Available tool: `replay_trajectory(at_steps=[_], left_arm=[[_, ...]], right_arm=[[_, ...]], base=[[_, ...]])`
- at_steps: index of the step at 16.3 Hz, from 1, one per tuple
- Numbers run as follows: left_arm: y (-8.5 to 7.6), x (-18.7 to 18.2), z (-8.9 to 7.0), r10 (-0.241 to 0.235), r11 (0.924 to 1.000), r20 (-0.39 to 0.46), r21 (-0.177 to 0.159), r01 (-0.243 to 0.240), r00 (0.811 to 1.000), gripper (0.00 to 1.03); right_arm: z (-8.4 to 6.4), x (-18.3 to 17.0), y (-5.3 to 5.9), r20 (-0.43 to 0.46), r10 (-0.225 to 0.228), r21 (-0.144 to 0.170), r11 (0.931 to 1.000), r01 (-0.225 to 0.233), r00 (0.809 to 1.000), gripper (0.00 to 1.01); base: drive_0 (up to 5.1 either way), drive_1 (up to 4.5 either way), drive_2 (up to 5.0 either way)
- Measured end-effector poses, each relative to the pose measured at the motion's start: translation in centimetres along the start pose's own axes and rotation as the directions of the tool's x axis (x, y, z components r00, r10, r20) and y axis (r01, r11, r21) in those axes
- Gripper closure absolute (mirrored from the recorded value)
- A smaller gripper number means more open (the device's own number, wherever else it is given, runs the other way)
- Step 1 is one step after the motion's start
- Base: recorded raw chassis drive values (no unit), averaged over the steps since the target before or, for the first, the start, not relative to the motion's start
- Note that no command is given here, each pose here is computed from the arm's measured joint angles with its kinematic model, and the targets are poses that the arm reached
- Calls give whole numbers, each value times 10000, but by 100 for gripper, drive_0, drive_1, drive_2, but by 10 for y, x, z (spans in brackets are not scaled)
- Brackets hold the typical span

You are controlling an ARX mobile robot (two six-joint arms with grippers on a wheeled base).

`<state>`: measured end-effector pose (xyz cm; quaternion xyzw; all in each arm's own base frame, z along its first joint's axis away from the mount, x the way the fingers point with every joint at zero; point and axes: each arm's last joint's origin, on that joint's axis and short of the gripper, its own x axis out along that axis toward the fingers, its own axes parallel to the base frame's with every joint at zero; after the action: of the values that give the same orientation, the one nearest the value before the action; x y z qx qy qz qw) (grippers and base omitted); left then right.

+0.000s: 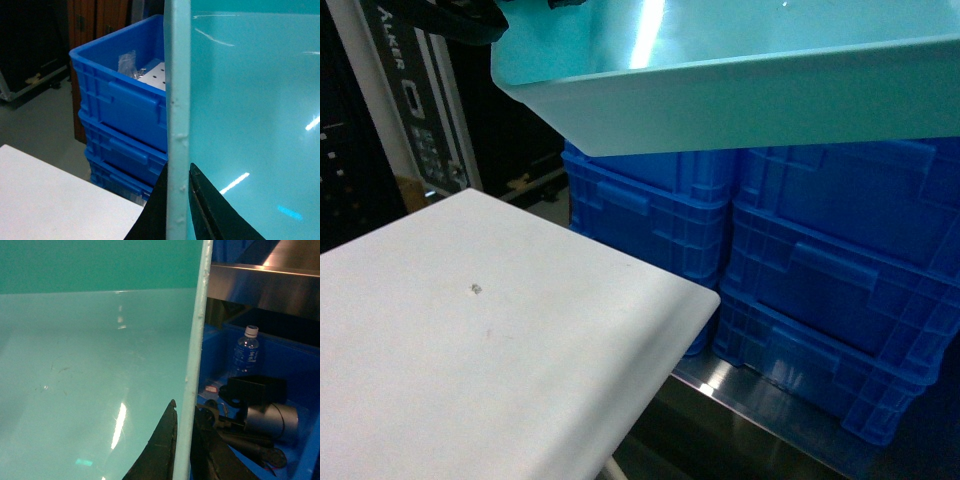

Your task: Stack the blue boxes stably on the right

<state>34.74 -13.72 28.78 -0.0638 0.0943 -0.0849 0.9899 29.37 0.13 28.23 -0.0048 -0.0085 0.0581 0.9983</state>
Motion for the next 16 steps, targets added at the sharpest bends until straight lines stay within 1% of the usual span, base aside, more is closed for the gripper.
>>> replay_trajectory(at_steps=[16], left_arm=[[0,0,0,1,10000,-4,12,-1,10000,95]], right_arm=[[0,0,0,-4,-4,0,10000,4,10000,94]], base=[[0,0,0]])
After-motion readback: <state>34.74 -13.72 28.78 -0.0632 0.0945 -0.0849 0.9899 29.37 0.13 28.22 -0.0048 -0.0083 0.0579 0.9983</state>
